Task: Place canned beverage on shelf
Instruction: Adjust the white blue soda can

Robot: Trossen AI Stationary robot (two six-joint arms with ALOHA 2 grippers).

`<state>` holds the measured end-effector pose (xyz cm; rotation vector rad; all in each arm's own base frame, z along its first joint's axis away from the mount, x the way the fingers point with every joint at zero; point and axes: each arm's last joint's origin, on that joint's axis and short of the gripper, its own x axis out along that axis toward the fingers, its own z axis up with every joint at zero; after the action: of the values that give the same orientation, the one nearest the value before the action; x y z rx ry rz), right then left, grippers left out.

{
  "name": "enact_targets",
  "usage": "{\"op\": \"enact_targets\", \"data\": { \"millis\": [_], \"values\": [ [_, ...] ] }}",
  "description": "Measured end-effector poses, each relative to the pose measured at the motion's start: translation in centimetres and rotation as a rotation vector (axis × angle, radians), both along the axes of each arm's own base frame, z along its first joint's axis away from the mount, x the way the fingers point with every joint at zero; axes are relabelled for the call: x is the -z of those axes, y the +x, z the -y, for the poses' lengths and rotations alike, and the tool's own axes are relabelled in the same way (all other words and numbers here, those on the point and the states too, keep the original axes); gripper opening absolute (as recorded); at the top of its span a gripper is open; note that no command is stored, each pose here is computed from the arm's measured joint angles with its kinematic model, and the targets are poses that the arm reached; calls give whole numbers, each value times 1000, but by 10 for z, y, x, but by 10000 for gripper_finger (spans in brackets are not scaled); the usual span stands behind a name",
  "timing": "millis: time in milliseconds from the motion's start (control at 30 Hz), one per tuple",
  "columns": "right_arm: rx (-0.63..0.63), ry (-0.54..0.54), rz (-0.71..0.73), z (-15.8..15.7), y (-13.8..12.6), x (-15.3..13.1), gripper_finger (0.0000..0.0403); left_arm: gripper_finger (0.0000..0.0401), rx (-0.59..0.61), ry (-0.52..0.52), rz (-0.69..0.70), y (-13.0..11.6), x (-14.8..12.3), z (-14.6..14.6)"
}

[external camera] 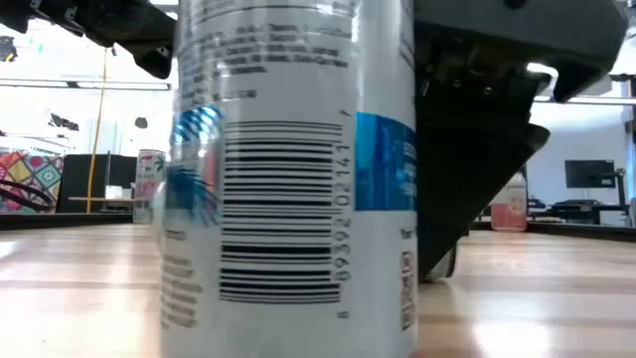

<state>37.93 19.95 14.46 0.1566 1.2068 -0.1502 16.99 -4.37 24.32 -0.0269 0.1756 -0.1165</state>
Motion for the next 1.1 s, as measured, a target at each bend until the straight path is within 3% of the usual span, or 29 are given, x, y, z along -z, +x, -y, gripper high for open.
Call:
{"op": "enact_targets", "data": {
  "millis": [100, 300, 400, 567, 733, 833, 967, 1100],
  "values": [
    [-7, -15, -29, 6, 0, -1, 228, 0, 12, -2, -3, 0, 0, 0],
    [-21, -76, -144, 33, -10, -22, 225, 0, 14, 1, -7, 0, 1, 0],
    [-1, -43, -212, 50, -20, -44, 225, 0, 16, 16, -5, 0, 1, 0],
    [55, 176, -360, 83, -43, -90, 225, 0, 19, 43, -1, 0, 1, 0],
    [233, 441, -605, 121, -65, -116, 226, 0, 20, 50, -1, 0, 1, 0],
    [311, 533, -744, 138, -77, -124, 233, 0, 27, 69, -10, 0, 2, 0],
    [414, 709, -741, 154, -77, -131, 234, 0, 30, 81, -24, -1, 3, 0],
    [506, 762, -793, 171, -76, -123, 234, 0, 34, 85, -29, -1, 4, 1]
  ]
}}
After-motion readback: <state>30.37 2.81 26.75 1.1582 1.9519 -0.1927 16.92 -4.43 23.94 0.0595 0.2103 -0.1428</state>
